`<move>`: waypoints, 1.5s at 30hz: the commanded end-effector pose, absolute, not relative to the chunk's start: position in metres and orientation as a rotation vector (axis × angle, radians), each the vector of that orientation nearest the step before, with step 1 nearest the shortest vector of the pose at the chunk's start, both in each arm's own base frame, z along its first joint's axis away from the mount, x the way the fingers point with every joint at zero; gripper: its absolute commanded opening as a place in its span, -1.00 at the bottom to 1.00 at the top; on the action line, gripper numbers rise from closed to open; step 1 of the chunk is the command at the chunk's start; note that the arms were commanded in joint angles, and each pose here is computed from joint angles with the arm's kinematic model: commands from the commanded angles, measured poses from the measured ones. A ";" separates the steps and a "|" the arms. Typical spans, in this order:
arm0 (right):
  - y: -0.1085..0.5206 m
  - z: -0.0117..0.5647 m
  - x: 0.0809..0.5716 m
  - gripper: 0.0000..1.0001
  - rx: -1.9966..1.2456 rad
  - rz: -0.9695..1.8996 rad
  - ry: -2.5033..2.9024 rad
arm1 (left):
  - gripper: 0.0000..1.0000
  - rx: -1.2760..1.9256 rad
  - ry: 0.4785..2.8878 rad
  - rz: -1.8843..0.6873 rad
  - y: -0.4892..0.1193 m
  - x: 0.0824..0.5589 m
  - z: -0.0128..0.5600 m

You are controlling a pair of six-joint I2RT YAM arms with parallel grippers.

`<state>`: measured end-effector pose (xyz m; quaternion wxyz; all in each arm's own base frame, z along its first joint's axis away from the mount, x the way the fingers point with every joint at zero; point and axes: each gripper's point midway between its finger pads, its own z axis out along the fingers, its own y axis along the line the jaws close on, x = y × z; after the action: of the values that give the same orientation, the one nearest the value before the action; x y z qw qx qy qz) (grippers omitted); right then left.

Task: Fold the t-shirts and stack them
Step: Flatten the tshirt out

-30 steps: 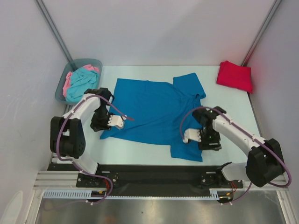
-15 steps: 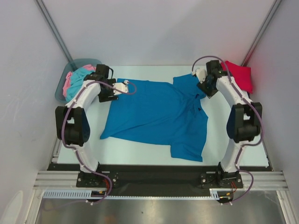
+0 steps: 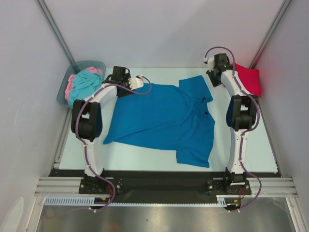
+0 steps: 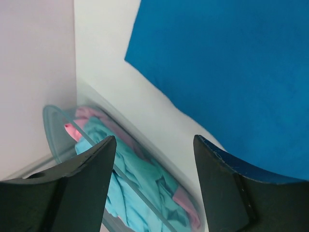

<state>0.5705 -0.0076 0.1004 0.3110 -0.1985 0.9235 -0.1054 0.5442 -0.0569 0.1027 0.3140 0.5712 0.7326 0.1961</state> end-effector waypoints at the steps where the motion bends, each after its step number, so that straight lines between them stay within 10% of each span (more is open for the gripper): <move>1: 0.015 0.096 0.582 -0.65 -0.529 -0.231 2.415 | 0.43 1.437 1.845 0.565 -0.074 0.568 0.126; 11: 0.053 0.070 0.575 -0.77 -0.656 -0.160 2.469 | 0.45 1.433 1.845 0.570 -0.078 0.585 0.129; 21: 0.034 0.084 0.572 -0.03 -0.592 -0.208 2.496 | 0.46 1.442 1.839 0.570 -0.084 0.584 0.127; 31: 0.010 0.066 0.531 -0.18 -0.418 0.153 2.658 | 0.46 1.459 1.820 0.608 -0.087 0.584 0.134; 45: 0.022 0.067 0.522 0.10 -0.406 0.469 2.654 | 0.47 1.478 1.803 0.650 -0.094 0.578 0.146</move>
<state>0.5144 0.0110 0.0484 0.1864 -0.1446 0.9628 0.1321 0.5750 -0.0890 0.1144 0.3325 0.5755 0.7099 0.2330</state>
